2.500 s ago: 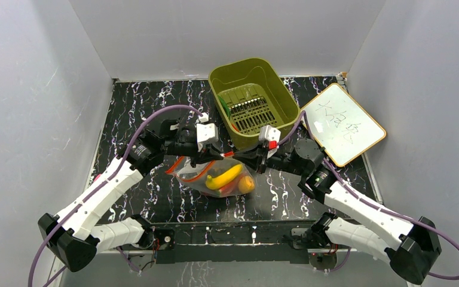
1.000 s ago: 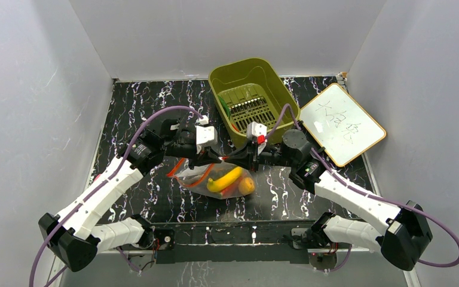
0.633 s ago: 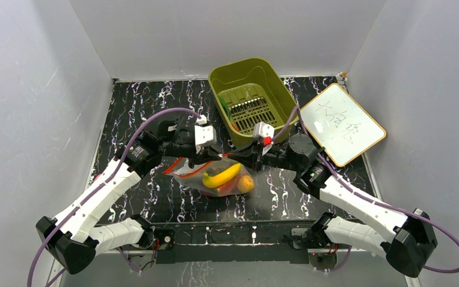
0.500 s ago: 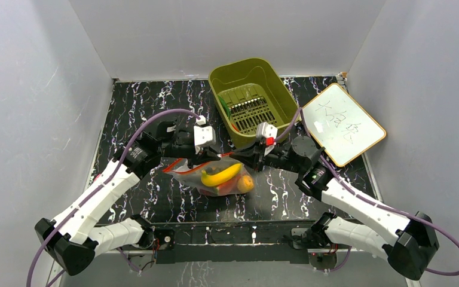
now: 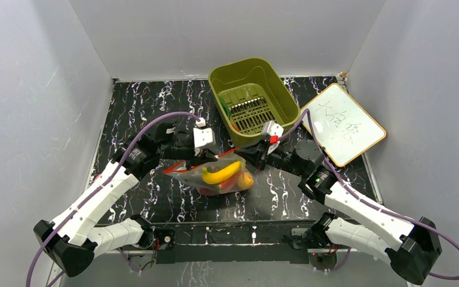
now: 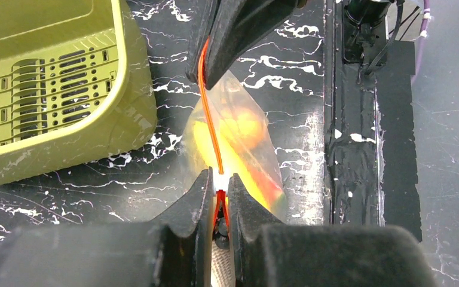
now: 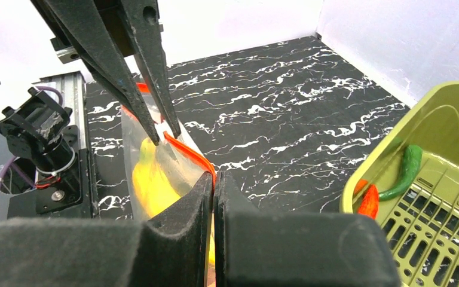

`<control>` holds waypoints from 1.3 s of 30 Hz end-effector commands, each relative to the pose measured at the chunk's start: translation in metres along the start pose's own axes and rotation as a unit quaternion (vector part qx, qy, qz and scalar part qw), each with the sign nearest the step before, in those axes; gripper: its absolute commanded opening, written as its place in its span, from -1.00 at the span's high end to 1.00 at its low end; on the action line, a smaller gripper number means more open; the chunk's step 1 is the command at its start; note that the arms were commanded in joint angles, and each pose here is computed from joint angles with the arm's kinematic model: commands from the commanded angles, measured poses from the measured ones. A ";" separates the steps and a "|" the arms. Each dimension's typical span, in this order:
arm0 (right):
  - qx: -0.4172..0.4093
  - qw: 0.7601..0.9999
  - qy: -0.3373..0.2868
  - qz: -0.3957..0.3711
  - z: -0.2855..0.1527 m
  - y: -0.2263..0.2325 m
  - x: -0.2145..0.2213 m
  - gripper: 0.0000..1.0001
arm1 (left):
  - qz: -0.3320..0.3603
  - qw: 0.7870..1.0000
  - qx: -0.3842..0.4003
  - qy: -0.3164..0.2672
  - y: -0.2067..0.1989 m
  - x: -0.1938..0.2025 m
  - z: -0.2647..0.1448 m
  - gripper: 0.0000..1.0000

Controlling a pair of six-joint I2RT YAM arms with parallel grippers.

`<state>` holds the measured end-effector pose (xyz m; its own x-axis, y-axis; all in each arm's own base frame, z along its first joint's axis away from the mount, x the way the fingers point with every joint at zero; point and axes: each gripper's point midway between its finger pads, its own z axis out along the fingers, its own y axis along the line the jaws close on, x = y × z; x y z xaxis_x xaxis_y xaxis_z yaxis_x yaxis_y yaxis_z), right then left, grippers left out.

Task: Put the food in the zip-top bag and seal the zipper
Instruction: Zip the zipper food storage bag at the center of the board.

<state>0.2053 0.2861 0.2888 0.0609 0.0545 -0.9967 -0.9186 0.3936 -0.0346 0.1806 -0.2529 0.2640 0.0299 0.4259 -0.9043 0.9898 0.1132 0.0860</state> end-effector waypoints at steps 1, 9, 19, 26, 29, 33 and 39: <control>0.082 0.996 -0.040 -0.018 -0.009 -0.028 -0.028 1.00 | -0.005 1.000 0.003 0.012 -0.010 0.006 -0.011 1.00; 0.142 0.990 -0.025 -0.013 -0.025 -0.044 -0.023 1.00 | -0.006 1.000 -0.008 0.020 -0.014 0.007 -0.020 1.00; 0.222 0.975 -0.014 0.012 -0.048 -0.064 -0.019 1.00 | -0.008 0.999 -0.024 0.047 -0.019 0.019 -0.033 1.00; 0.277 0.960 0.006 0.035 -0.065 -0.076 -0.012 1.00 | -0.004 0.998 -0.037 0.056 -0.022 0.022 -0.042 1.00; 0.298 0.954 0.007 0.037 -0.074 -0.080 -0.015 1.00 | -0.006 0.997 -0.043 0.065 -0.023 0.027 -0.045 1.00; 0.323 0.946 0.003 0.038 -0.085 -0.085 -0.022 1.00 | -0.016 0.995 -0.044 0.083 -0.028 0.037 -0.050 1.00; 0.355 0.934 0.003 0.046 -0.101 -0.089 -0.026 1.00 | -0.017 0.993 -0.058 0.100 -0.032 0.044 -0.061 1.00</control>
<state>0.2347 0.1904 0.2692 -0.0925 0.0350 -0.9951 -0.5730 0.8155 0.0819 0.1539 -0.2014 0.2495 -0.0221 0.5573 -0.8300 0.9726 0.2041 0.1111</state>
